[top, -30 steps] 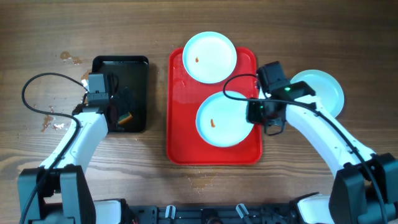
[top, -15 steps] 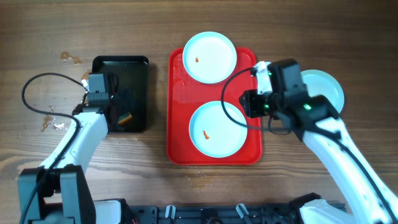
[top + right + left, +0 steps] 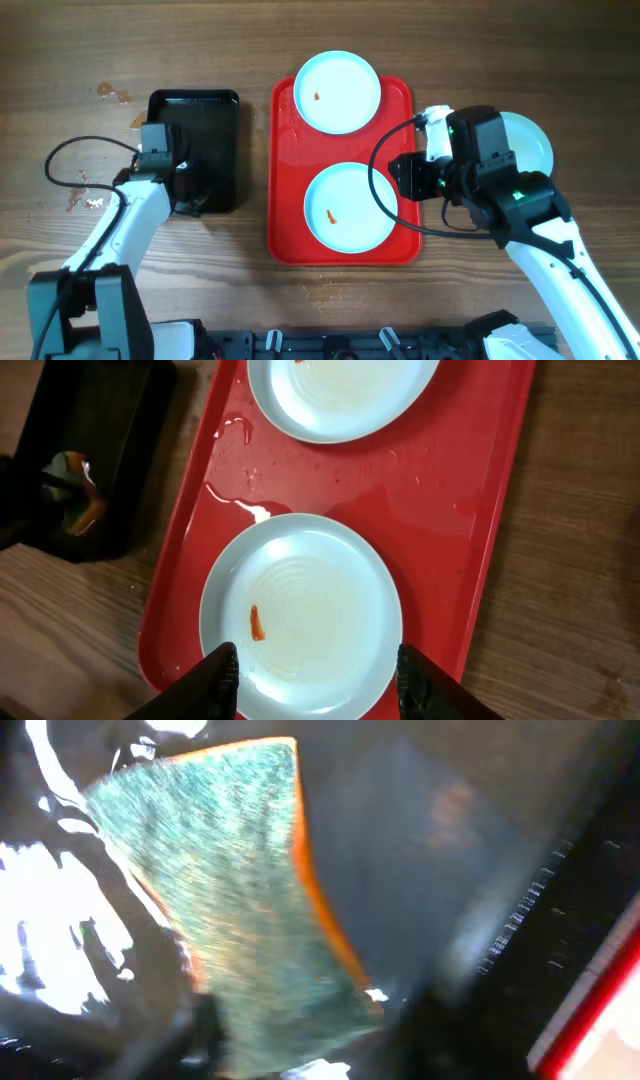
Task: Clean dirty plates on tray and stack at the side
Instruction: 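Pick up the sponge from the black tray with the left gripper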
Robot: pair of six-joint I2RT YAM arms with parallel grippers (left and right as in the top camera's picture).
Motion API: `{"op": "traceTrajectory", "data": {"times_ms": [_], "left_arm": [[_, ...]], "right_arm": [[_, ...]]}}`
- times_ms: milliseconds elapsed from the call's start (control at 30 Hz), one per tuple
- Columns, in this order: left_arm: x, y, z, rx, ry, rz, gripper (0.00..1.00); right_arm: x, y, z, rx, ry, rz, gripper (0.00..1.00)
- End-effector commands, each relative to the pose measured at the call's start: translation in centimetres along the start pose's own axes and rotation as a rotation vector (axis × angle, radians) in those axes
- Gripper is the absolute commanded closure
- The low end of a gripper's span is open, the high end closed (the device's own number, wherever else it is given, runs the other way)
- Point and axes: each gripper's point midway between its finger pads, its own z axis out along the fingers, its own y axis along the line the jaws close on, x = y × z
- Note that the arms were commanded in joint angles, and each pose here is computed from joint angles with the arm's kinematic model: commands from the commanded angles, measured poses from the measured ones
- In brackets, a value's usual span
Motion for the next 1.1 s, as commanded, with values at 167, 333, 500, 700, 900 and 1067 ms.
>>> {"op": "traceTrajectory", "data": {"times_ms": [167,333,500,700,900,1067], "left_arm": [[-2.0,1.5,1.8,-0.062,-0.122,0.086,0.70],[-2.2,0.7,2.9,-0.019,-0.135,0.178,0.96],[-2.0,-6.0,-1.2,0.118,-0.204,0.689,0.96],[-1.6,-5.2,-1.2,0.014,-0.222,0.663,0.42],[-0.1,-3.7,2.0,-0.015,-0.132,0.527,0.66],[1.2,-2.0,5.2,-0.056,-0.044,0.340,0.96]], "right_arm": [[-0.2,0.5,-0.4,-0.017,-0.004,0.013,0.50],[0.2,0.4,-0.4,-0.013,0.012,0.017,0.53],[0.2,0.4,-0.4,-0.013,0.012,0.025,0.53],[0.2,0.4,-0.4,-0.013,0.012,0.042,0.54],[0.2,0.4,-0.4,-0.013,0.012,0.042,0.54],[0.4,0.4,-0.4,-0.014,0.020,0.045,0.54]]}}
